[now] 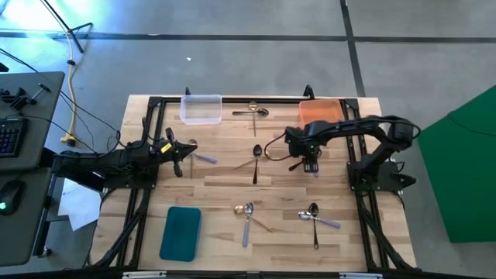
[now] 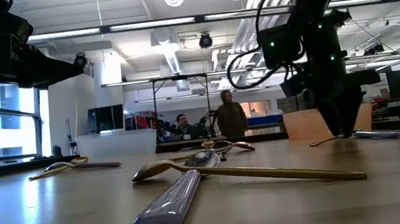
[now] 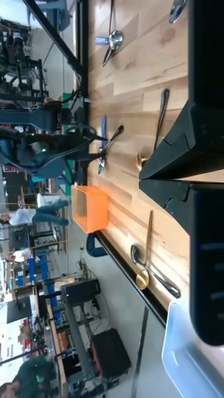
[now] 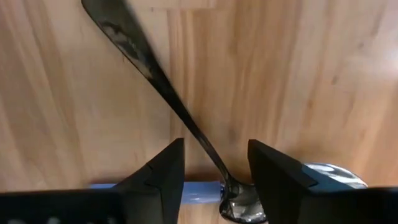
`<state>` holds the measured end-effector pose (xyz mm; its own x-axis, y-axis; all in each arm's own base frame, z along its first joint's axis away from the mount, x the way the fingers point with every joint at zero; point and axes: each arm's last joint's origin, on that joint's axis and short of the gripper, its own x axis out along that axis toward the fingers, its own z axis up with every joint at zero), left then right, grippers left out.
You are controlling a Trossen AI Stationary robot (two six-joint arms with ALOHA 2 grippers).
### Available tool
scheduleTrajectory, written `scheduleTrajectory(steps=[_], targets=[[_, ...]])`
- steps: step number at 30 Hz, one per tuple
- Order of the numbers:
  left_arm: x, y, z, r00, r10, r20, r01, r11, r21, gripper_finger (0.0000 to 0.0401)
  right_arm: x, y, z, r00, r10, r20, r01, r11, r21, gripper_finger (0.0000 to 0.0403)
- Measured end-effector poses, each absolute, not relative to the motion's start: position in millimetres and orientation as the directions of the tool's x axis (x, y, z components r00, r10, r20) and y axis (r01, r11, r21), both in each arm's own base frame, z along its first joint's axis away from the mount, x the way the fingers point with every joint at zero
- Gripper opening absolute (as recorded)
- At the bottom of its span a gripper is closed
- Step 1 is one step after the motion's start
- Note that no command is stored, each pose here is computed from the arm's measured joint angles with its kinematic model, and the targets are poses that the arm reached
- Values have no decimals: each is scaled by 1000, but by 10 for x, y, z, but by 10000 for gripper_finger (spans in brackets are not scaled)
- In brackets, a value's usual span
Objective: Sort silverware by color (type)
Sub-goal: Put the middle right black spoon into the orange bin
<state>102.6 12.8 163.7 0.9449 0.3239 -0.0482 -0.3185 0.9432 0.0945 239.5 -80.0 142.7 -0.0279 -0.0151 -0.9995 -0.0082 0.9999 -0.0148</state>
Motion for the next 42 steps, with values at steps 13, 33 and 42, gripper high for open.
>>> scheduleTrajectory(steps=[13,33,42], targets=[[1026,127,1636,946,320,-49,-315,944,96,3,2434,-812,1289,-69,-8,-998,-68,998,-3,38],[1026,125,1635,948,315,-50,-308,946,102,3,2663,-1150,2239,-27,-238,-971,73,968,-239,1],[1026,127,1645,946,321,-40,-314,941,127,3,2083,-1590,2608,-102,-397,-912,141,902,-409,1]])
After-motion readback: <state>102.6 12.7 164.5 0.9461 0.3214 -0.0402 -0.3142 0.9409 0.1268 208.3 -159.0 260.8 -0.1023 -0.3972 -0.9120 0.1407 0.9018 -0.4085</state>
